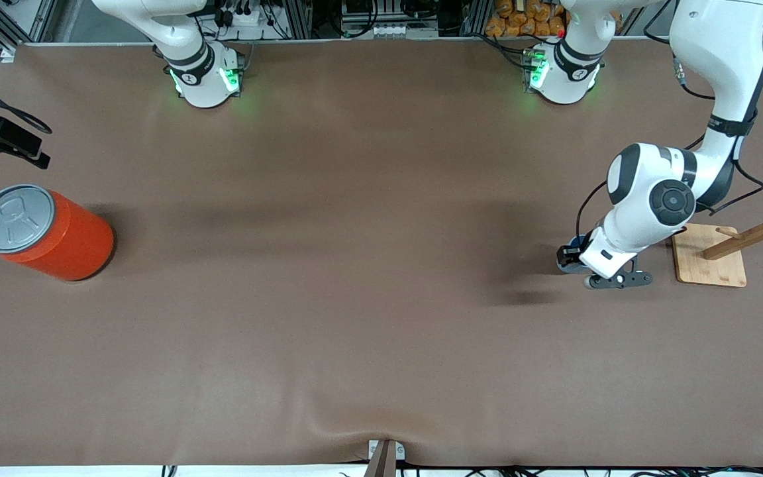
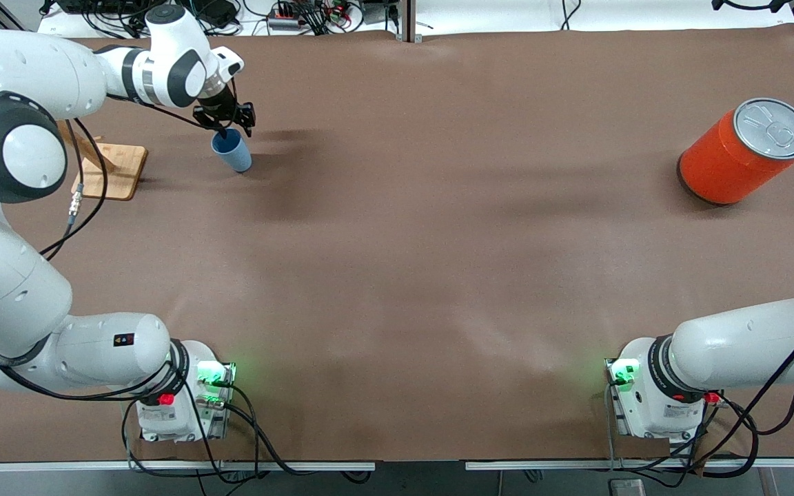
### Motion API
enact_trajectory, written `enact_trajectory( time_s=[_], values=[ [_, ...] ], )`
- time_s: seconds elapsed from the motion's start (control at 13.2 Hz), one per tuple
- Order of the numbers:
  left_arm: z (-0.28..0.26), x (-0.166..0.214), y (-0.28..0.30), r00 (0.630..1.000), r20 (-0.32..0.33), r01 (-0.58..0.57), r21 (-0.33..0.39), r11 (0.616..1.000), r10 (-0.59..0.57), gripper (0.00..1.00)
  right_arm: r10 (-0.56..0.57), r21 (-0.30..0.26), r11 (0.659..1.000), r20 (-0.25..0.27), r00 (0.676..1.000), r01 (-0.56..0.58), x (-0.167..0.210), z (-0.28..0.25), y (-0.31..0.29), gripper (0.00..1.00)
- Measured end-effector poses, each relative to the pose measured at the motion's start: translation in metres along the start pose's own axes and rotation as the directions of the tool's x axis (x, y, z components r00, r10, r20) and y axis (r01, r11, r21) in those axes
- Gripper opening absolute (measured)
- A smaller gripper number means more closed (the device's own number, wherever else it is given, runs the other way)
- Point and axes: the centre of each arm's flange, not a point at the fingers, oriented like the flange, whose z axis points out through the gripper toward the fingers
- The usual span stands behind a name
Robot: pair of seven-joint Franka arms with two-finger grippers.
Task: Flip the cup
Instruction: 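Lower the upright cup onto the table with the left gripper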
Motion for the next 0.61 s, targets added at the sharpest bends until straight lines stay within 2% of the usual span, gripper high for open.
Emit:
enact_trajectory(
  time_s=[0.15,0.23,0.61],
  values=[
    [-0.006,0.004,0.000,1.000,-0.008,0.002,-0.002,1.000,-0.002,0.95,0.000,0.000,1.000,0.000,1.000,0.000,0.000,0.000,0.000,1.00],
    [-0.011,0.006,0.002,1.000,-0.002,-0.001,0.000,1.000,0.001,1.00,0.001,0.000,1.000,0.000,1.000,-0.001,0.000,0.000,0.001,1.00],
    [-0.072,0.024,0.016,0.998,0.062,-0.008,0.023,1.000,0.007,1.00,0.003,0.000,1.000,0.000,1.000,-0.003,0.000,0.000,0.002,1.00]
  ],
)
